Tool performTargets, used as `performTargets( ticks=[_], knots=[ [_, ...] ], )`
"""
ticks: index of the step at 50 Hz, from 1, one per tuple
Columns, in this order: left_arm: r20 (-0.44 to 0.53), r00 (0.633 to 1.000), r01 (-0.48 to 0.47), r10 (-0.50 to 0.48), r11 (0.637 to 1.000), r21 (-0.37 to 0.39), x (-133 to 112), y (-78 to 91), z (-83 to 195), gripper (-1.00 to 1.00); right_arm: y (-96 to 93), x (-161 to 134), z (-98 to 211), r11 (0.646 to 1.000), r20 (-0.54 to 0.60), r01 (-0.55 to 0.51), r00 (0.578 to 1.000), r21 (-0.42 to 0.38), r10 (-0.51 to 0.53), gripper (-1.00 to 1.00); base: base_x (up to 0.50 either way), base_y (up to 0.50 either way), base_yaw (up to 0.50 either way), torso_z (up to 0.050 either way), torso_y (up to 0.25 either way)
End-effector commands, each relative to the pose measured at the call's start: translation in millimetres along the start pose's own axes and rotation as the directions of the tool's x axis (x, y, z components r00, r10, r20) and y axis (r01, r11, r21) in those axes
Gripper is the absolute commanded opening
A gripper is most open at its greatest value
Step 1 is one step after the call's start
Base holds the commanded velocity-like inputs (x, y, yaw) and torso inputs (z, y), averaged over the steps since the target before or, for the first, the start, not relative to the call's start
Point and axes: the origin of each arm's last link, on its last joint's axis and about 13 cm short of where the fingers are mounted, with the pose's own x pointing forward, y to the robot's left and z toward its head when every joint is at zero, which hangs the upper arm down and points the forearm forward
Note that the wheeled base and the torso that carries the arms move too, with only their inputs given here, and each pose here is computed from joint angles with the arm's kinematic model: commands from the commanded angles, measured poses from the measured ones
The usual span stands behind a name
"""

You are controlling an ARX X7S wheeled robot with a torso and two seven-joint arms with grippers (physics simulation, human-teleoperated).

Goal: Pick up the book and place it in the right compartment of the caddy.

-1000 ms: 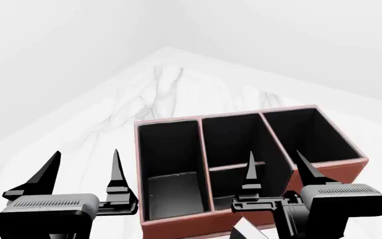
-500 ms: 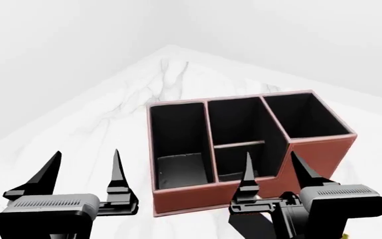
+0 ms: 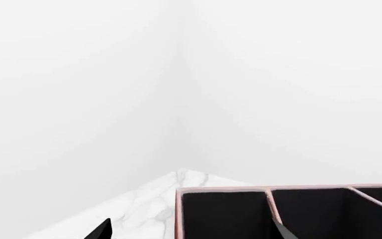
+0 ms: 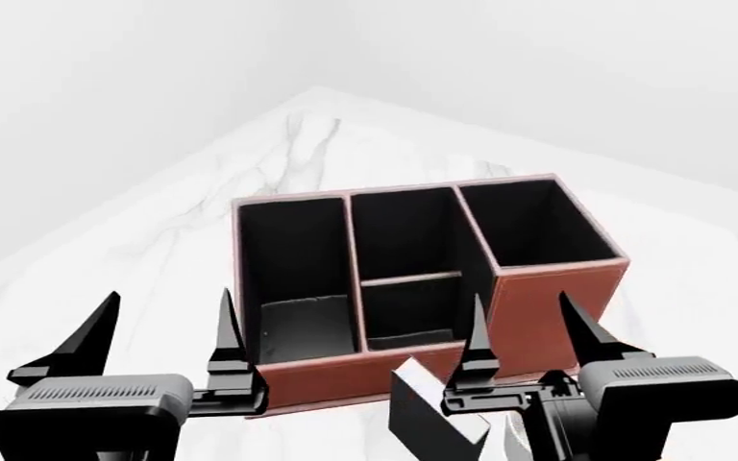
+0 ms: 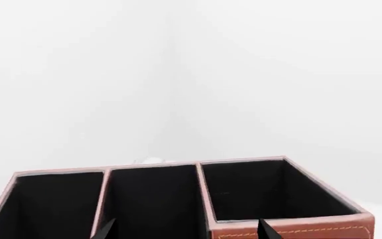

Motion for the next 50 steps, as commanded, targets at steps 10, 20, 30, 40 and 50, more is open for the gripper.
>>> performTargets(
  ticks=[10,20,30,40,50],
  knots=[
    [0.001,1.000,-0.002,0.002,1.000,0.003,-0.3,0.2,0.1,1.00,0.5,-0.8,-0.7,1.000,-0.004,-0.004,1.000,0.002,0.004,1.00,0.00,0.00,0.00,0.000,0.000],
    [0.002,1.000,-0.002,0.002,1.000,0.004,-0.4,0.0,0.1,1.00,0.7,-0.4,-0.8,1.000,-0.010,-0.010,1.000,-0.001,0.010,1.00,0.07,-0.12,0.00,0.000,0.000],
    [0.002,1.000,-0.002,0.002,1.000,0.004,-0.2,0.0,-0.1,1.00,0.5,-0.6,-0.3,1.000,-0.001,-0.010,1.000,-0.003,0.010,1.00,0.08,-0.13,0.00,0.000,0.000],
    [0.002,1.000,-0.003,0.003,1.000,0.003,0.1,0.3,0.4,1.00,6.5,-6.9,4.1,0.988,-0.033,-0.136,0.990,-0.066,0.134,1.00,0.00,0.00,0.00,0.000,0.000],
    [0.000,1.000,0.002,-0.002,1.000,-0.001,0.6,-0.1,0.6,1.00,9.0,-16.6,0.2,0.955,-0.134,-0.292,0.949,-0.044,0.284,1.00,0.00,0.00,0.00,0.000,0.000]
  ],
)
